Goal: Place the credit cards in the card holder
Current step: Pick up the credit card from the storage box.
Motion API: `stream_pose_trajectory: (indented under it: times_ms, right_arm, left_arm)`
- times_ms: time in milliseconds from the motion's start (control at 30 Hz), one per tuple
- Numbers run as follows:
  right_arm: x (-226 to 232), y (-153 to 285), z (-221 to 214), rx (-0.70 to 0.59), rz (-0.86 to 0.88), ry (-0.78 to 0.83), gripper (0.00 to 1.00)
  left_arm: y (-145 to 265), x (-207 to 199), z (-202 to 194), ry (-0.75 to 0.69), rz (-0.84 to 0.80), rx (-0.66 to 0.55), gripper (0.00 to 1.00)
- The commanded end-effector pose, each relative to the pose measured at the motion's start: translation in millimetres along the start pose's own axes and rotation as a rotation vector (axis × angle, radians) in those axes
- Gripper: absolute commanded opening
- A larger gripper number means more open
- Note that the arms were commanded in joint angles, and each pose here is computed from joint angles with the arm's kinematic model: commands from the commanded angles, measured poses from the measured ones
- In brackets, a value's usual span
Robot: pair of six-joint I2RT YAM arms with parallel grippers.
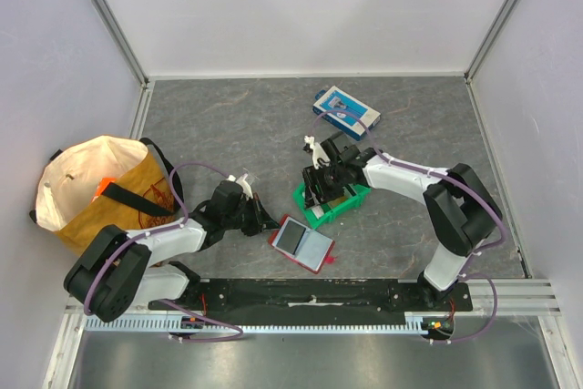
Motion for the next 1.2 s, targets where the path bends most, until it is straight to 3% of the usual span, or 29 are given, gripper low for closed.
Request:
stream_pose_trajectory:
  times_ms: [0,433,1167]
  right_arm:
    - [21.4,17.5,11.9,-0.043,0.069,0.026,0.59]
    - [22.8,20.7,12.2,-0.042,0.074,0.031,0.38]
    - [27.6,29.0,13.7,-0.049,0.093,0.029,0.46]
  left_arm:
    - [-0.6,-6.4,7.3,-0.039,-0.050,-0.016,0.02]
    - [-1.4,-7.2,7.5,-0.043,-0.055,-0.010,0.02]
    - [-0.4,-6.7,6.5,-0.043,-0.056,-0.011,0.02]
Point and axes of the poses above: each gripper's point midway between its finger pads, its own y axis back along the fingers, its own x axis along the line the jaws close on, z = x × y, the point moved 8 cm from there along y, back along the fingers, and after that the axes turned 14 degrees about -y, right-handed, at the moved point
